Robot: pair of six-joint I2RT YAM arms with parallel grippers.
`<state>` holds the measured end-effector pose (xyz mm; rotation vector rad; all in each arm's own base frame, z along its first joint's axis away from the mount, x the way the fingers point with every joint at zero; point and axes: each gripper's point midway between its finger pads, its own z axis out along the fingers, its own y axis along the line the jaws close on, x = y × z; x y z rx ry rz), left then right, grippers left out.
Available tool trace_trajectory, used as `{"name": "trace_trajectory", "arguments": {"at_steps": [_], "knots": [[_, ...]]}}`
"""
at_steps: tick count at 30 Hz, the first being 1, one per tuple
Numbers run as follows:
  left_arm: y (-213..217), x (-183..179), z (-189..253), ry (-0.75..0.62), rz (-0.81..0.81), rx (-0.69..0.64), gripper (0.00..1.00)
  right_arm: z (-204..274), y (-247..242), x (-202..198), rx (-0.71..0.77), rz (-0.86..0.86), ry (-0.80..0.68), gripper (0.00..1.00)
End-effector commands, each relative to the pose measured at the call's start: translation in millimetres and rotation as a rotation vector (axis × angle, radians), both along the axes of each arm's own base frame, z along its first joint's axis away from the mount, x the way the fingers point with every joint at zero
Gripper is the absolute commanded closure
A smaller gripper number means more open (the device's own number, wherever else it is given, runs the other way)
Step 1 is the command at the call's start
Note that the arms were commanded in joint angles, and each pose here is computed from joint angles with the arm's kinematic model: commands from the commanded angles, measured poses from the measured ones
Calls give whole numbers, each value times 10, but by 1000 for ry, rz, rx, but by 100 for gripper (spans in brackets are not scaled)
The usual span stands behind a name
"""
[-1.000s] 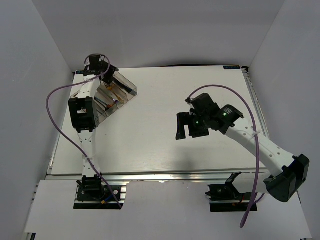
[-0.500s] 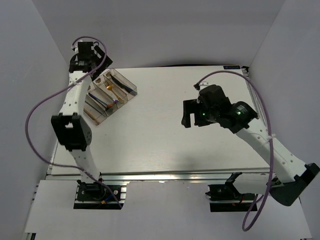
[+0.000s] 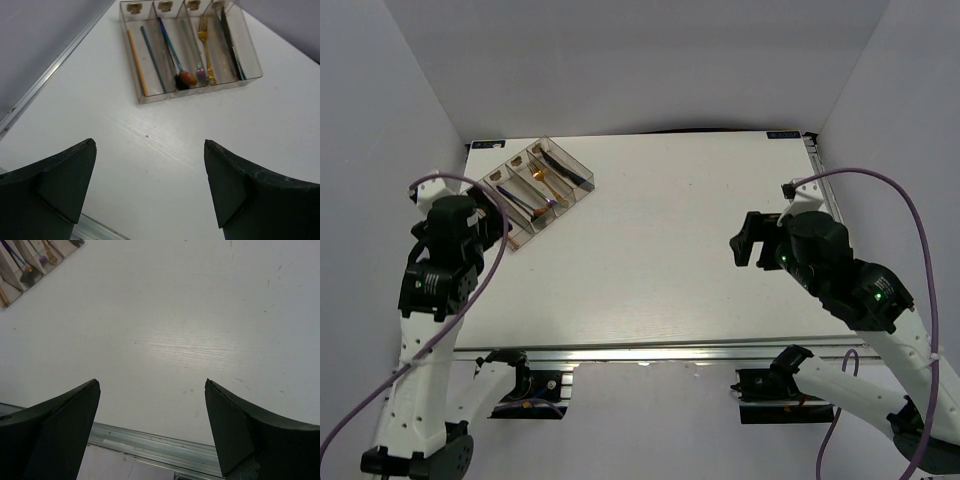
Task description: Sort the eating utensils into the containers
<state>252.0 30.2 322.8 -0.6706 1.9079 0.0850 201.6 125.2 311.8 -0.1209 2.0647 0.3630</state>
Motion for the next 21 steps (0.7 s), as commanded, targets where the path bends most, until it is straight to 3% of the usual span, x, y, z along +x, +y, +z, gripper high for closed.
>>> {"name": "trace_trajectory", "arguments": {"at_steps": [1, 9, 21], "knots": [[191, -416, -181, 49, 80, 56, 2, -158, -45, 23, -28, -23, 2, 11], [216, -873, -235, 1, 57, 38, 2, -481, -61, -41, -44, -40, 81, 11], [229, -790, 35, -49, 60, 61, 2, -470, -22, -22, -25, -23, 57, 11]]}}
